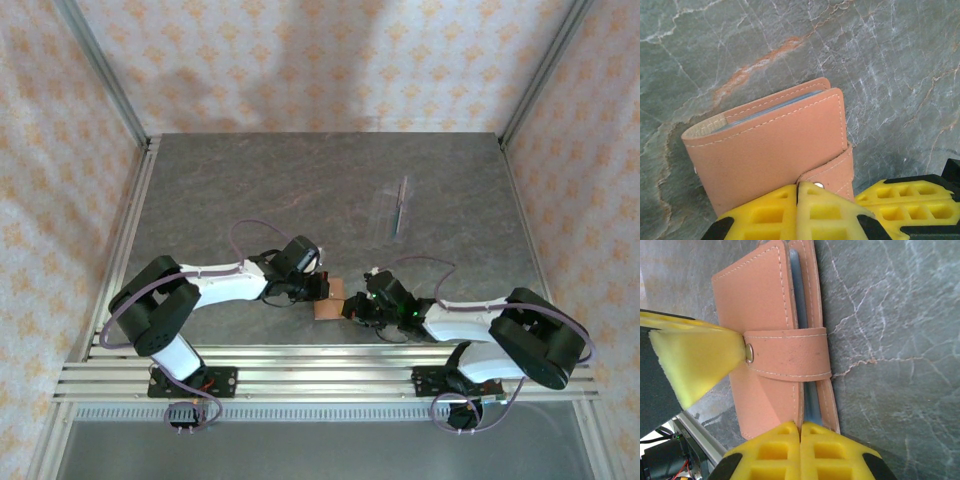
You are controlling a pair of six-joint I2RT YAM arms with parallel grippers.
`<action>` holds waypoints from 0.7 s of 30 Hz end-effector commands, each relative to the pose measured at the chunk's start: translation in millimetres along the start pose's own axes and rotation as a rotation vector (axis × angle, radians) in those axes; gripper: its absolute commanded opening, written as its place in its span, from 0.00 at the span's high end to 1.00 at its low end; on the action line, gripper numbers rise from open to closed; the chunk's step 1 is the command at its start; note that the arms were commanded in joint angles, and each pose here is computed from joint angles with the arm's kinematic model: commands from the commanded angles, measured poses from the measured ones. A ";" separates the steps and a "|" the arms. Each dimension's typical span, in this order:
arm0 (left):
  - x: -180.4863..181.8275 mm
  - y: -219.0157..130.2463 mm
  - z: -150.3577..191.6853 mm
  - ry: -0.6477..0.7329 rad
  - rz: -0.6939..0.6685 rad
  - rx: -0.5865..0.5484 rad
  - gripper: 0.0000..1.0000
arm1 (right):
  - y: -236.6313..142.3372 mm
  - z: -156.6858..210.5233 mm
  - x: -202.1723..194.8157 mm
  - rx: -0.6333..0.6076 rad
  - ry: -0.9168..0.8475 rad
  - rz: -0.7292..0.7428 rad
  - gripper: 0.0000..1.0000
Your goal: Put the credit cards into the card holder
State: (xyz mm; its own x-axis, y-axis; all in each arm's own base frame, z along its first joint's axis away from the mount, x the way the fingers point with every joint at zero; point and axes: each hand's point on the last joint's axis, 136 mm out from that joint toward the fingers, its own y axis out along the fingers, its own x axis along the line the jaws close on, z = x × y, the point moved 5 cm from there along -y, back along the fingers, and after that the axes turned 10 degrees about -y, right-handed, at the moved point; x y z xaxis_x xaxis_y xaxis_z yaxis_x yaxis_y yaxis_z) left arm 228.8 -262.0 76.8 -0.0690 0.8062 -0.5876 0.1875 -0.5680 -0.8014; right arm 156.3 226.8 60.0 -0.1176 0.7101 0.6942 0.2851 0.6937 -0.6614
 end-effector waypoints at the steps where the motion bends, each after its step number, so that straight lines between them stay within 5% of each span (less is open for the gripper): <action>1: 6.4 3.1 0.3 -0.027 -0.016 0.016 1.00 | -1.1 9.5 -22.1 0.031 0.013 0.116 1.00; 21: -7.8 -10.0 3.8 -0.043 0.068 0.018 1.00 | 2.7 9.6 -22.2 0.044 0.006 0.123 1.00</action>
State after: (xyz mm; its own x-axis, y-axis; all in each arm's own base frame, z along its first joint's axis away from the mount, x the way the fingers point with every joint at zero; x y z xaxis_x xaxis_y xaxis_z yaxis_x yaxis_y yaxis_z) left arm 226.9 -266.5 82.3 -0.0956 0.7696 -0.6313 0.1705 -0.6122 -0.7721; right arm 156.3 227.4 59.6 -0.1176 0.7136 0.6906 0.2785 0.6912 -0.6668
